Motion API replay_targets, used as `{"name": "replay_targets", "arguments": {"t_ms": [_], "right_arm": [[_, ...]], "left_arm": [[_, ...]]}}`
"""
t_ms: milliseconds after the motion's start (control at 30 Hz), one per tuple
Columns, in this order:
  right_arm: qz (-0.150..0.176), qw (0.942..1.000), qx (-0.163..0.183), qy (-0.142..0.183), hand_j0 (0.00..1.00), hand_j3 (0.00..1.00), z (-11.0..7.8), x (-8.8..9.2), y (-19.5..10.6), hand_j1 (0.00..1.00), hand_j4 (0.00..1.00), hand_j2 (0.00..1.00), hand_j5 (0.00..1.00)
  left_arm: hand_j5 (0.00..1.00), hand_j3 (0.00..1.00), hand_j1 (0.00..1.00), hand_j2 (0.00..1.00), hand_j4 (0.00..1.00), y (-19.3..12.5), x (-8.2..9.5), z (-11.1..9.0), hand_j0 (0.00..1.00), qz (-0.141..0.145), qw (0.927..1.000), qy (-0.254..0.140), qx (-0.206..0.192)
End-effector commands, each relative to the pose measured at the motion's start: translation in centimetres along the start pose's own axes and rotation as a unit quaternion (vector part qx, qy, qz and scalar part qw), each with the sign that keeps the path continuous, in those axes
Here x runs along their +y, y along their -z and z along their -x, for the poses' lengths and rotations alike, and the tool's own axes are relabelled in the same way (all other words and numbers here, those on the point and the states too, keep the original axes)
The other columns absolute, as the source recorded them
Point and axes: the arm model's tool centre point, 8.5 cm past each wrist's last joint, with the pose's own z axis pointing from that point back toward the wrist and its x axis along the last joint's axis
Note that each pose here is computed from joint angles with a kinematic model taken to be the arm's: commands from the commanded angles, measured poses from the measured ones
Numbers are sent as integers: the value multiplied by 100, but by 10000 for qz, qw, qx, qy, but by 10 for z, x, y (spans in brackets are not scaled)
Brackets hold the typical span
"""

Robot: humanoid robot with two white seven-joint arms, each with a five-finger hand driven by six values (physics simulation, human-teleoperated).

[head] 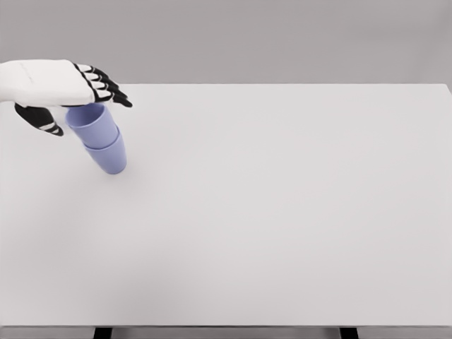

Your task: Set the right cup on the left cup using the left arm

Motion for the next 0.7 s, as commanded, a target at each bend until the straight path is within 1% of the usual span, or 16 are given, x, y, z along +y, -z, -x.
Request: {"name": "replay_targets", "arguments": {"t_ms": [0,33,100,133,233,267,300,333,367,433,467,600,667], "right_arm": [[-1,10000,-1,6,100,100,0,0,0,100,100,100,100],[-1,10000,0,-2,100,100,0,0,0,100,100,100,100],[-1,10000,0,-2,100,100,0,0,0,100,100,100,100],[-1,10000,-1,6,100,100,0,0,0,100,100,100,100],[-8,10000,-1,6,100,100,0,0,0,100,100,100,100],[-1,10000,0,-2,100,100,0,0,0,100,100,100,100],[-1,10000,0,-2,100,100,0,0,0,100,100,100,100],[-1,10000,0,-2,100,100,0,0,0,100,100,100,100],[-1,10000,0,-2,100,100,0,0,0,100,100,100,100],[-1,10000,-1,6,100,100,0,0,0,100,100,100,100],[-1,10000,-1,6,100,100,0,0,0,100,100,100,100],[-1,10000,0,-2,100,100,0,0,0,100,100,100,100],[-1,10000,-1,6,100,100,0,0,0,100,100,100,100]], "left_arm": [[100,100,100,100,100,-9,7,-4,100,-145,9998,-1,-101],[100,100,100,100,100,-13,14,-8,100,-267,9992,117,-279],[100,100,100,100,100,-20,21,-11,100,-393,9975,330,-482],[100,100,100,100,100,-27,25,-15,100,-539,9957,292,-698],[100,100,100,100,100,-31,28,-23,100,-774,9902,75,-1160],[100,100,100,100,100,-31,28,-24,100,-846,9883,-75,-1266],[100,100,100,100,100,-28,22,-26,100,-870,9862,-274,-1383],[100,100,100,100,100,-27,22,-26,100,-900,9851,-335,-1429],[100,100,100,100,100,-25,16,-28,100,-906,9829,-509,-1522],[100,100,100,100,100,-23,11,-30,100,-943,9791,-729,-1645],[100,100,100,100,100,-23,11,-30,100,-954,9785,-757,-1662],[100,100,100,100,100,-14,-7,-33,100,-852,9748,-1043,-1781],[100,100,100,100,100,-13,-9,-34,100,-840,9742,-1070,-1799]]}}
